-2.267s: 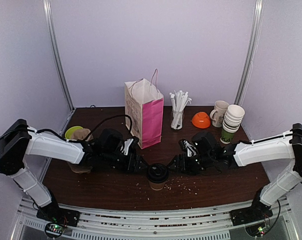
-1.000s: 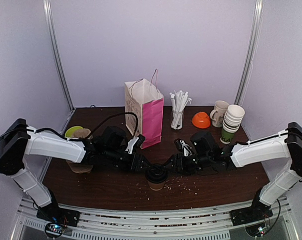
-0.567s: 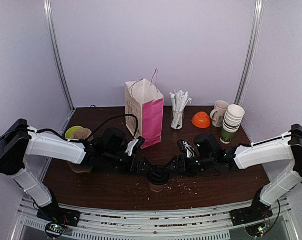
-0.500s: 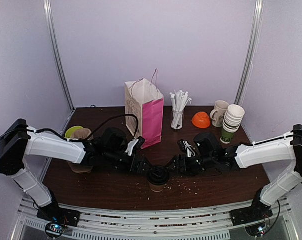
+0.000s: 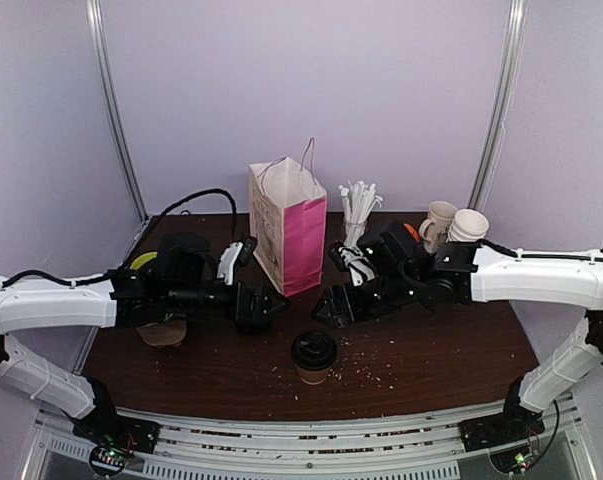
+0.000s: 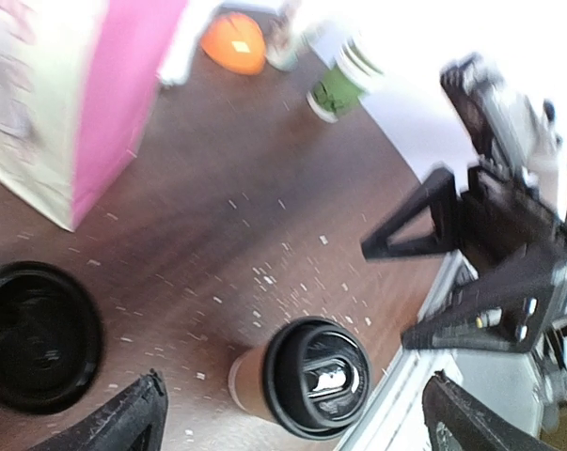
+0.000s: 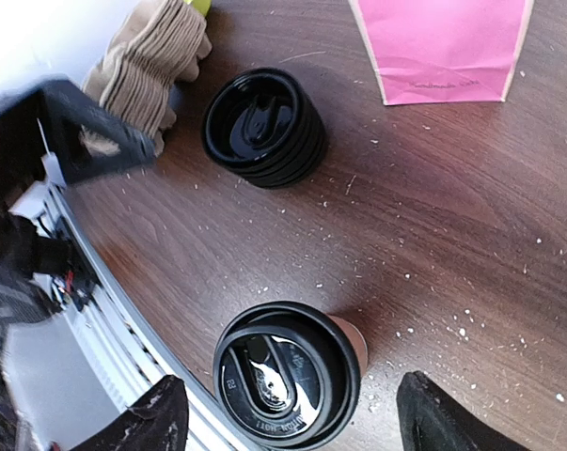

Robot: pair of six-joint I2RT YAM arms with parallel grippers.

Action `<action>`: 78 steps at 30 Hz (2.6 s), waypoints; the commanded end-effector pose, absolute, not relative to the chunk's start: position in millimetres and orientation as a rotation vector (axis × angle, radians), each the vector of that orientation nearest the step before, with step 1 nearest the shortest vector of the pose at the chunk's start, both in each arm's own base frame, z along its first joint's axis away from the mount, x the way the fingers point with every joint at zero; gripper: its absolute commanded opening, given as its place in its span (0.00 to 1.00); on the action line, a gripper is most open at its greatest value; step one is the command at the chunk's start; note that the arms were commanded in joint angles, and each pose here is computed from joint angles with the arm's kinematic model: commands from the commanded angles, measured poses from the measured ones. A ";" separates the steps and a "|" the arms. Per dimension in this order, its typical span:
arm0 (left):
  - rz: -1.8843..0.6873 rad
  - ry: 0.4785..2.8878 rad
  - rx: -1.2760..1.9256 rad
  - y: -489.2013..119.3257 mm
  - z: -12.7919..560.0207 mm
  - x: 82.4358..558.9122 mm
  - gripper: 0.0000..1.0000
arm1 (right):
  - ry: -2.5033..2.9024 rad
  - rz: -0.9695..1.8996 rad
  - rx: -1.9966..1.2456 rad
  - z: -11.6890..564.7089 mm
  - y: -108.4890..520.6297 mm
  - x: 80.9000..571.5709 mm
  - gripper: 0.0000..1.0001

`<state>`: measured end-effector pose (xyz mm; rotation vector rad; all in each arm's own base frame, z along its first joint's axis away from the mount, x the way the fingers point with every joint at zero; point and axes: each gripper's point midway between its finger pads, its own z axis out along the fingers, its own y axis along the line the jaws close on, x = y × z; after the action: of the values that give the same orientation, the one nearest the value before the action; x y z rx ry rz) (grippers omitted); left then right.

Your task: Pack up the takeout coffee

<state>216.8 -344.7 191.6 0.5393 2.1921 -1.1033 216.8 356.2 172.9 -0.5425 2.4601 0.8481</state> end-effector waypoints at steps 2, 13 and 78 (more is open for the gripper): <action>-0.925 2.127 0.400 -306.8 194.9 230.9 0.98 | 2.525 0.529 -0.732 149.7 353.9 207.0 0.83; -0.861 2.169 0.391 -286.1 171.2 222.0 0.98 | 2.556 0.374 -0.855 132.1 381.8 193.8 0.88; -0.862 2.218 0.438 -296.8 141.4 221.7 0.97 | 2.638 -0.069 -0.148 151.2 118.4 280.6 0.70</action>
<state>217.9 -283.9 129.0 0.4078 2.2839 -0.8088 282.8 159.9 145.6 -0.2129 2.6253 0.0298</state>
